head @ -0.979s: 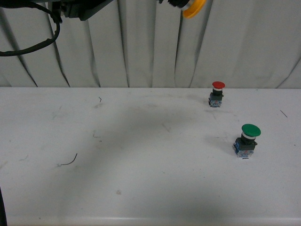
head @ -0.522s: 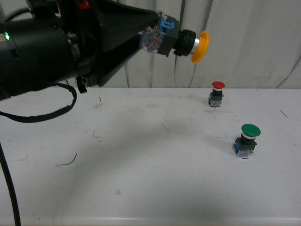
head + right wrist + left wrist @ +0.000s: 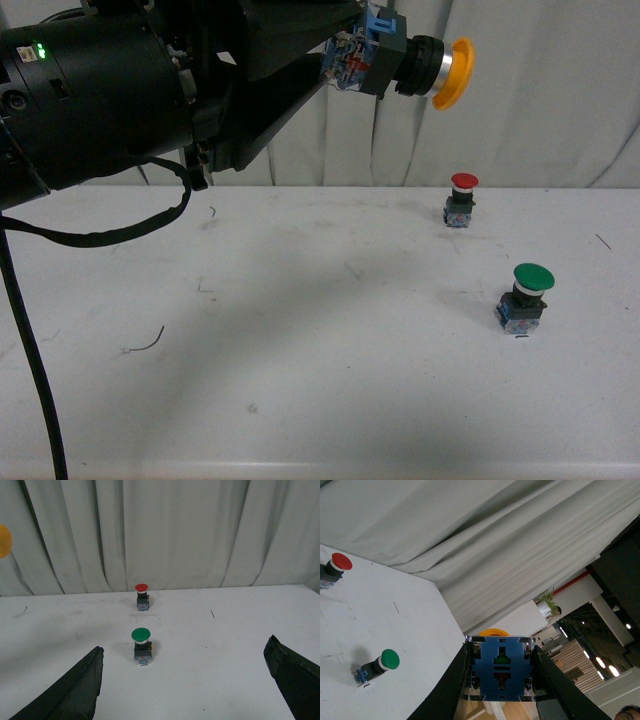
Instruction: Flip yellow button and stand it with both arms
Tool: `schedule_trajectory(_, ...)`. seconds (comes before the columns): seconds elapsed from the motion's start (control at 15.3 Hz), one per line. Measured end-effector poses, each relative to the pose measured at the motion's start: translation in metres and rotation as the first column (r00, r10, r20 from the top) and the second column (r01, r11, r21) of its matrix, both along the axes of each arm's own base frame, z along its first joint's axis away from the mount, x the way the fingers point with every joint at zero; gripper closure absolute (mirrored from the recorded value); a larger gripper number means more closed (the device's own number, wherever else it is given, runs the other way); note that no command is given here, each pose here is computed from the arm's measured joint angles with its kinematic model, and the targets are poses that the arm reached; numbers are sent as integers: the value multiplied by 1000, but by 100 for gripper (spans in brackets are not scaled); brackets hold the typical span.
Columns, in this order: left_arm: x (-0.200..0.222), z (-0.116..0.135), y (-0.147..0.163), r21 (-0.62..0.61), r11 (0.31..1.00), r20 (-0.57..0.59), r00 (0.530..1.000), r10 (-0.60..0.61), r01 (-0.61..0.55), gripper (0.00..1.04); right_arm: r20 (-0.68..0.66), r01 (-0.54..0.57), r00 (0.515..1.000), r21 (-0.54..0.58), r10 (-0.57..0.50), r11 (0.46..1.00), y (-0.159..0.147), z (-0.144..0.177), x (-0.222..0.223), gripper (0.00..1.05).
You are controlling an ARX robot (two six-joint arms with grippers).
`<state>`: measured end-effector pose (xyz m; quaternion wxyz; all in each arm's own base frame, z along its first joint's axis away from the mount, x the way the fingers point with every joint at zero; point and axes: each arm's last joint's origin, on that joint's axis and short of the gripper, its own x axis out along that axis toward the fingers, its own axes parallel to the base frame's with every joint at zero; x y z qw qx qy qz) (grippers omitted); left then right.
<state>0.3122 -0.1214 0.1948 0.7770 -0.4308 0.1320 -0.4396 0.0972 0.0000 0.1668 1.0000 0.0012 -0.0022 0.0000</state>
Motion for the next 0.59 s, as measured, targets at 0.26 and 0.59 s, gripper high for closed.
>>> schedule_trajectory(0.26,-3,6,-5,-4,1000,22,1000,-2,2,75,113,-107,988,25,103,994,-2,10,2,7)
schedule_trajectory(0.59,-5,9,-8,4,1000,52,999,4,-5,75,191,-235,958,105,212,966,-16,27,47,7)
